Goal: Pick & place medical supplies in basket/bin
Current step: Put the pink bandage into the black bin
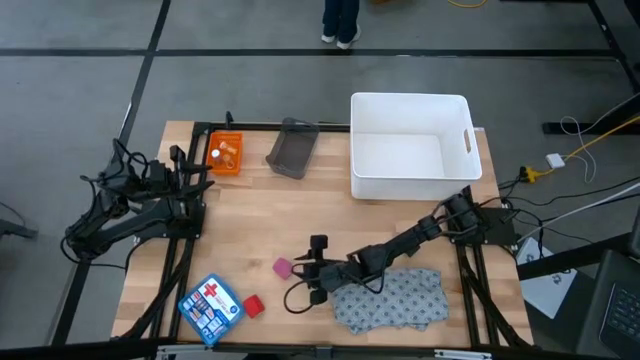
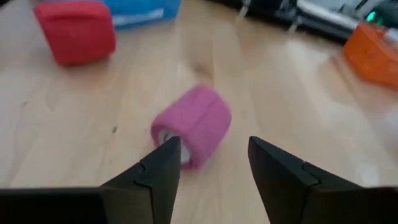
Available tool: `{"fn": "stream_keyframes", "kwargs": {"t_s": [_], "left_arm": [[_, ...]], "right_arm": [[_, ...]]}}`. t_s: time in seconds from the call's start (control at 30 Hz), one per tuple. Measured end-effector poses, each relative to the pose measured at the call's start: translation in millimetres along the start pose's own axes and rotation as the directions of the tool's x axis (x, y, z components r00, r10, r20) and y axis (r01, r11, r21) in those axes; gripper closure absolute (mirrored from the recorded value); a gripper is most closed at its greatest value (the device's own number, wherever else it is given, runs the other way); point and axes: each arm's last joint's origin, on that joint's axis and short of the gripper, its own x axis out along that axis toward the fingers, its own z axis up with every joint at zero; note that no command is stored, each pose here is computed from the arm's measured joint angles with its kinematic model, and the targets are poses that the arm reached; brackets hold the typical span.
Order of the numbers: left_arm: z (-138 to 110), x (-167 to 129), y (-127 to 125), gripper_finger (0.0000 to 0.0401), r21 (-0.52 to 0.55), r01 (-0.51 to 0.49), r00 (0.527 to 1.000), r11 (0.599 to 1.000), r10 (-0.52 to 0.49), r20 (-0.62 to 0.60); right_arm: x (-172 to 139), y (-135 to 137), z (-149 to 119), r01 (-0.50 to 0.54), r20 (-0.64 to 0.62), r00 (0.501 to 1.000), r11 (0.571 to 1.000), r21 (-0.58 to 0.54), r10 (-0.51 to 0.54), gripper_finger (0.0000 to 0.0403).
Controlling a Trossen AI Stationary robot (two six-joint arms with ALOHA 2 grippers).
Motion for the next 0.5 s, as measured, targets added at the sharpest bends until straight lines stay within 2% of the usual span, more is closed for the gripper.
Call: {"fn": "stream_keyframes", "kwargs": {"t_s": [0.13,0.3,0.5], "left_arm": [[0.0,0.0,0.0,0.0221,-0.001,0.000,1.000,1.000,0.000,0.000],[-0.3,0.0,0.0,0.0221,-0.002,0.001,1.000,1.000,-0.001,-0.003],[-0.3,0.0,0.0,0.0221,-0.003,0.001,1.000,1.000,-0.001,-0.004]], "right_arm": [[9.7,1.5,-13.5,0.010,-0.041,0.999,1.000,0.000,-0.010,0.0194],[20.4,4.0,-21.3,-0.015,-0.014,1.000,1.000,0.019,0.016,0.0170],[22.6,1.1,-20.8,-0.008,-0.004,1.000,1.000,0.003,0.008,0.0158]]}}
